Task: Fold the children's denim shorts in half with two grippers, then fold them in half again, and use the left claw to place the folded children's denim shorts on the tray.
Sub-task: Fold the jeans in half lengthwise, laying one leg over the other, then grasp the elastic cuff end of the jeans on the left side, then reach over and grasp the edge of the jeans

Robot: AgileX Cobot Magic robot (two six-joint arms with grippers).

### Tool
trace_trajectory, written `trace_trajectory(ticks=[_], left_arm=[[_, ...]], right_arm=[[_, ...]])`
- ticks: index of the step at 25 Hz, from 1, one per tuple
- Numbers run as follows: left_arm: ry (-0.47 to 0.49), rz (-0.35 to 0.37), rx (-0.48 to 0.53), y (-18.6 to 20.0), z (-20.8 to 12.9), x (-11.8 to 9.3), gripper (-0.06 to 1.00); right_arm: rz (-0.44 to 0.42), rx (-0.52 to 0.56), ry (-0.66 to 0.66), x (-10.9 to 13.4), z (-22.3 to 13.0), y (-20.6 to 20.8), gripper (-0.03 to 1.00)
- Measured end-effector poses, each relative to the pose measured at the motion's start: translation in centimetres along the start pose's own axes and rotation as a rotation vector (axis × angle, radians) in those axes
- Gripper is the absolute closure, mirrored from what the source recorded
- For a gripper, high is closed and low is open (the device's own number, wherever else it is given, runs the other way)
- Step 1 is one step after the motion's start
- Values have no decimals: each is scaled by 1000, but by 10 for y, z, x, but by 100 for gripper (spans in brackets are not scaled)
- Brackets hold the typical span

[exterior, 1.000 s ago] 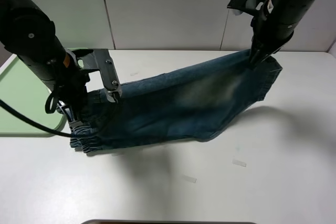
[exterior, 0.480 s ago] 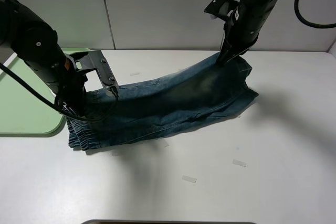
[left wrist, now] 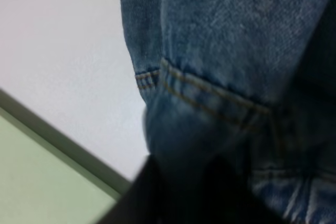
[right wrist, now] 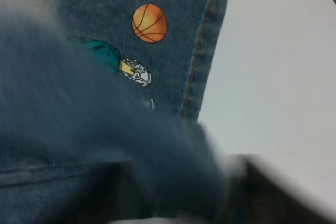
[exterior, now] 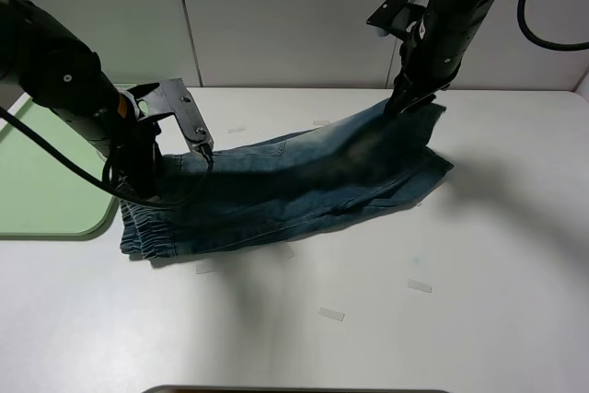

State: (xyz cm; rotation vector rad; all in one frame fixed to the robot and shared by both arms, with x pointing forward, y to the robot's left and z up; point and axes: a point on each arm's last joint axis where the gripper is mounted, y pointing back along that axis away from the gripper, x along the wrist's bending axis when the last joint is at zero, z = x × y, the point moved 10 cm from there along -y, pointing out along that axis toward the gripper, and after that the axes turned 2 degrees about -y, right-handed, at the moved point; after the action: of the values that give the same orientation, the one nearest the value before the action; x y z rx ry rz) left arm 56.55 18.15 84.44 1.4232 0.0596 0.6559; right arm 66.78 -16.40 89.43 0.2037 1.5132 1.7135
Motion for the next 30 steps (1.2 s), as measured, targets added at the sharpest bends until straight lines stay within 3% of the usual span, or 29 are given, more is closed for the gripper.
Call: trace_trajectory(ticks=[1,3,6,11,16,23,30], left_arm=[[0,0,1,0,0,0,39],[-2,6,-11,0,2,1,12],[-1,21,-49,0,9,4,-1],[2,28,-70,1,13,5,-4],[20,14,-29,3,5,3,-5],[205,39,31,44,-6,16,-5],[376,92,26,102,-21,27,-4]], right_arm=[[0,0,-10,0,0,0,41],[-5,1,-39,-1,0,0,32],[-13,2,-61,-2,-1,0,29],[-6,4,-75,-1,-1,0,27],[12,44,-130,3,-8,0,27],[50,140,-197,11,-26,11,27],[111,87,-301,15,-20,48,27]])
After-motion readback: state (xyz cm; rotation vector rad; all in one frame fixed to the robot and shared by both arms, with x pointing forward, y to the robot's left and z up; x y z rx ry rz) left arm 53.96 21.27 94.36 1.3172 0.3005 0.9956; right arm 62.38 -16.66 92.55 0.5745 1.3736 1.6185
